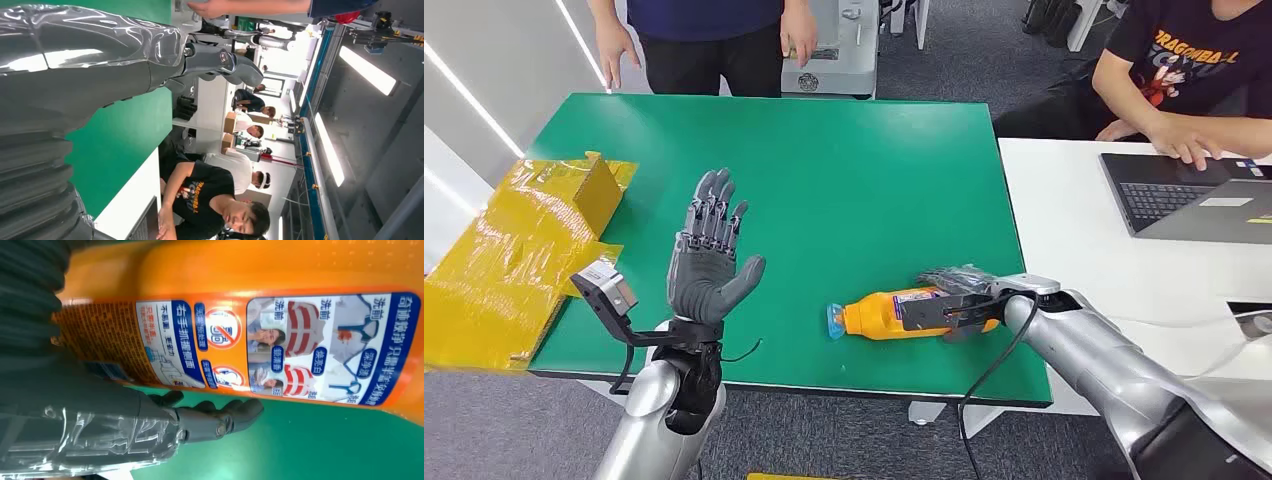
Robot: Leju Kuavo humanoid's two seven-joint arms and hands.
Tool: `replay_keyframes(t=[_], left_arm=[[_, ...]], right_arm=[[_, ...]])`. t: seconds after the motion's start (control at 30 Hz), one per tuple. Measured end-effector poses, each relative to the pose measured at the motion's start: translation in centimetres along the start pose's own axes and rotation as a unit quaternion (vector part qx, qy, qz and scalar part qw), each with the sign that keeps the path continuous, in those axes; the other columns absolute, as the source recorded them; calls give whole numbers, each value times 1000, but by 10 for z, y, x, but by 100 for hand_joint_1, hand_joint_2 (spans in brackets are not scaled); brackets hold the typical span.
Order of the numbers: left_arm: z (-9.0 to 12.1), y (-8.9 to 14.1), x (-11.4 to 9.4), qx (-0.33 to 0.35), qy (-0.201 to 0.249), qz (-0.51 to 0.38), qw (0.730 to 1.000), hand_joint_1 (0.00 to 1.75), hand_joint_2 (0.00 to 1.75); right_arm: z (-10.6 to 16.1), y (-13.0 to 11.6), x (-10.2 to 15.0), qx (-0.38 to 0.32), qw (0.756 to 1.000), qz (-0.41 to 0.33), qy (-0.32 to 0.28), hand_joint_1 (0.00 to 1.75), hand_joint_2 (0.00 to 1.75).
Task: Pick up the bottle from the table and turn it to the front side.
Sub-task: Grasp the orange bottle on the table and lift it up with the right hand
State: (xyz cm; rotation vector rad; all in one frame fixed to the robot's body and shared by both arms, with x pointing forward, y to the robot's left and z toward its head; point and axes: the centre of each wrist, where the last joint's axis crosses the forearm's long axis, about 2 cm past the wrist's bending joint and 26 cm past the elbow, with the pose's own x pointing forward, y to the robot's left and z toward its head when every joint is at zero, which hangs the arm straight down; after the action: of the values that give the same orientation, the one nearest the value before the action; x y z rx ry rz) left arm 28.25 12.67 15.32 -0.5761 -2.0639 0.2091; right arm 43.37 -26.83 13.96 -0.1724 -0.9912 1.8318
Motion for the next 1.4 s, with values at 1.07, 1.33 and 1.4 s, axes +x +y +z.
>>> replay_keyframes(t=[1.07, 1.33, 1.4], left_arm=[[3, 1, -1, 14, -4, -21, 1000, 0, 175], [-11, 2, -2, -1, -3, -48, 999, 0, 175], [-17, 3, -2, -9, 0, -51, 999, 0, 175]], right_arm=[[-22, 18, 36, -320, 946, 9, -52, 175, 175], [-33, 30, 74, -464, 870, -67, -153, 175, 175], [-34, 35, 83, -488, 852, -86, -167, 175, 175]])
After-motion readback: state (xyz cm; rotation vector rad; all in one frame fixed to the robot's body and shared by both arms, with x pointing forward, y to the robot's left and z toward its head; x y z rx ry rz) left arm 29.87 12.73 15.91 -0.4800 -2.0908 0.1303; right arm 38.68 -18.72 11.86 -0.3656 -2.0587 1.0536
